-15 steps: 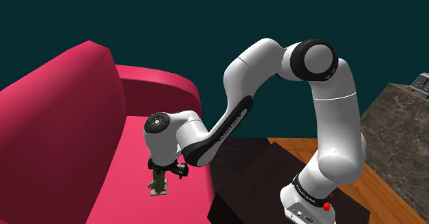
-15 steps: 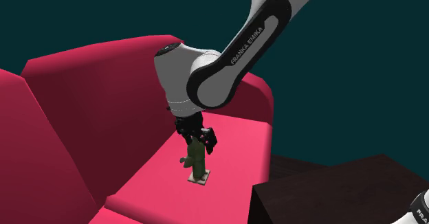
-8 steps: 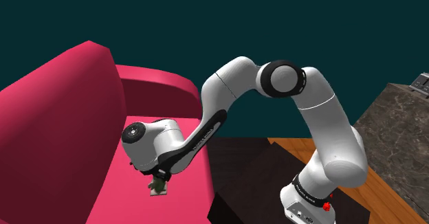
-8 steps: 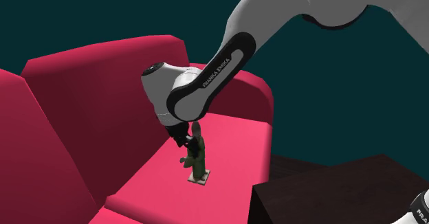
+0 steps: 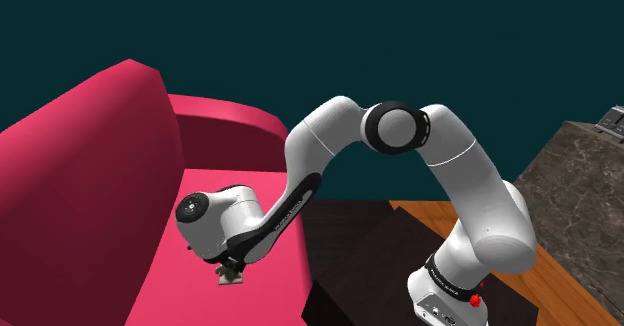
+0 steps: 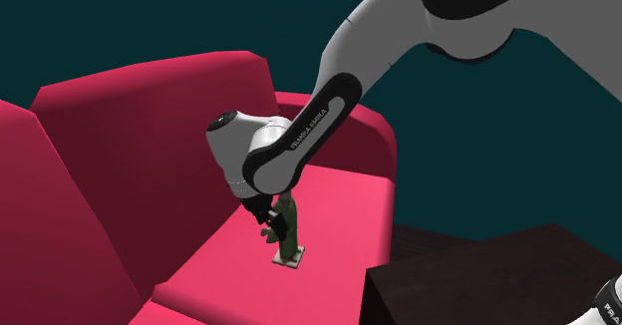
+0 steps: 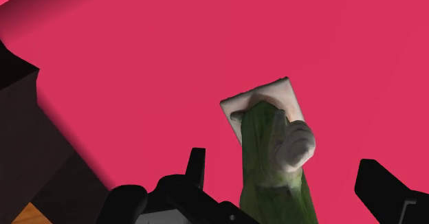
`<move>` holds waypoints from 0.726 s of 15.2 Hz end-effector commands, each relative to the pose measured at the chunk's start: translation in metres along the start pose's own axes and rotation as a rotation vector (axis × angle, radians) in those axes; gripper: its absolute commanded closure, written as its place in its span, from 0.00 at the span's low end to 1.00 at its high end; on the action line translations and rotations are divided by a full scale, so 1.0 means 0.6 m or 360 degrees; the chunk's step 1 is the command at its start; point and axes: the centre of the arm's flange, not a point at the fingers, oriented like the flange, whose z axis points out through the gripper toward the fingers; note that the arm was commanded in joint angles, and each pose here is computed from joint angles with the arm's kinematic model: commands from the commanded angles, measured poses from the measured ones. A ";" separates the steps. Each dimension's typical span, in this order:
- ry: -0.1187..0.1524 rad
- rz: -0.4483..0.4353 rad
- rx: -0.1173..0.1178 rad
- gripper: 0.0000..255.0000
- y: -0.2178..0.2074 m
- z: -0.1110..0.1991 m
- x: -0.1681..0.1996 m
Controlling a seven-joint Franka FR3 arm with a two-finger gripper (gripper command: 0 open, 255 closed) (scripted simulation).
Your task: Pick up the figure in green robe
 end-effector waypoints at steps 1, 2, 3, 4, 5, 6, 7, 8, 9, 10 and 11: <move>0.0000 0.0000 0.0001 0.00 -0.001 0.005 0.001; 0.0000 0.0000 0.0001 1.00 -0.001 0.005 0.001; 0.0000 0.0000 0.0001 1.00 -0.001 0.005 0.001; 0.0000 0.0000 0.0001 1.00 -0.001 0.005 0.001; 0.0000 0.0000 0.0001 1.00 -0.001 0.005 0.001; 0.0000 0.0000 0.0001 1.00 -0.001 0.005 0.001; 0.0000 0.0000 0.0001 1.00 -0.001 0.005 0.001; 0.0000 0.0000 0.0001 1.00 -0.001 0.005 0.001; 0.0000 0.0000 0.0001 1.00 -0.001 0.005 0.001; 0.0000 0.0000 0.0001 1.00 -0.001 0.005 0.001; 0.0000 0.0000 0.0001 1.00 -0.001 0.005 0.001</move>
